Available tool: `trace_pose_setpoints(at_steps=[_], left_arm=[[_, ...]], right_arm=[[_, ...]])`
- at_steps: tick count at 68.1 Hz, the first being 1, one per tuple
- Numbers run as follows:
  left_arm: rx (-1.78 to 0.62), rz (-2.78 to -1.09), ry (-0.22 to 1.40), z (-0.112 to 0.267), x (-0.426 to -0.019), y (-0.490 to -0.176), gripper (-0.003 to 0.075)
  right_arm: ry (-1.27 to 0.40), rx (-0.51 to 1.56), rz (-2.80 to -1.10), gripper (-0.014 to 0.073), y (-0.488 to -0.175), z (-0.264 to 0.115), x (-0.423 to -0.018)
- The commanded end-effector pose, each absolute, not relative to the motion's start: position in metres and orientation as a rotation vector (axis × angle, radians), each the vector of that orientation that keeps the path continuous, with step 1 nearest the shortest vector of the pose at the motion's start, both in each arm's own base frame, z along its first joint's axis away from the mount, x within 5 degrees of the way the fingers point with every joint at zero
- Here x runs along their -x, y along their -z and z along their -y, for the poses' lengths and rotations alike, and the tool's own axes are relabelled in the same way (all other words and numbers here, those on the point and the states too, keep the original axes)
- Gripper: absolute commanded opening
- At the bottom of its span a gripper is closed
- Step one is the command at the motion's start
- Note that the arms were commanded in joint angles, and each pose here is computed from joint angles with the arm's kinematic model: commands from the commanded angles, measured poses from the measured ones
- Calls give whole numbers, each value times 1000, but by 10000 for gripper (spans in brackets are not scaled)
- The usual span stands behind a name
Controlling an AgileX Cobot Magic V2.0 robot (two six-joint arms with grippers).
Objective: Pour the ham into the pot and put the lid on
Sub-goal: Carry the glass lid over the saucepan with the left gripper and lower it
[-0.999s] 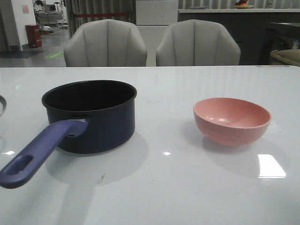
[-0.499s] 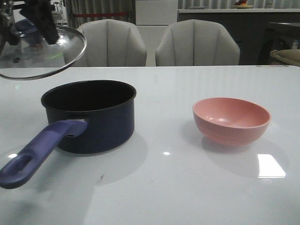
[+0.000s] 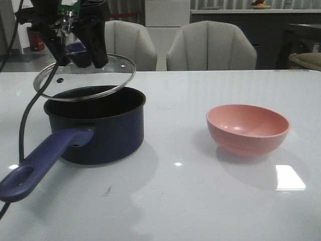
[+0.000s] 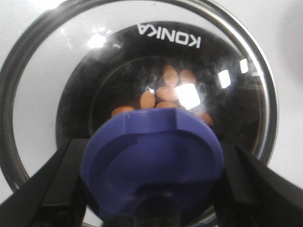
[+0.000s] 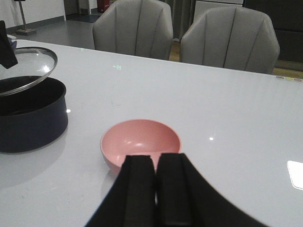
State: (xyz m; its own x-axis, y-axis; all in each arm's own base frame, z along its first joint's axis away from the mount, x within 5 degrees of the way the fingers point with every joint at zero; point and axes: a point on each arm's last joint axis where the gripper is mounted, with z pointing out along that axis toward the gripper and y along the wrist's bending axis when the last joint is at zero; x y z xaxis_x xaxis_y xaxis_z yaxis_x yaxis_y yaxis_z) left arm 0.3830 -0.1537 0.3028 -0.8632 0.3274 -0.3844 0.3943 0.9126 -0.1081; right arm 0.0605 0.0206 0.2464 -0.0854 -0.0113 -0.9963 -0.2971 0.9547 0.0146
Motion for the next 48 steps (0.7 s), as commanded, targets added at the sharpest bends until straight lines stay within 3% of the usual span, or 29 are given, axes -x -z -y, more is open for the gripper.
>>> trace_pose_setpoints(at_steps=[1, 33, 48], left_arm=[[-530, -2624, 316, 159, -380, -334, 113], [-554, -2758, 373, 169, -391, -307, 113], [-543, -2727, 371, 170, -396, -304, 141]], right_arm=[[-224, 217, -1551, 159, -262, -19, -61], [-224, 217, -1551, 159, -262, -19, -61], [-224, 217, -1551, 159, -262, -19, -61]])
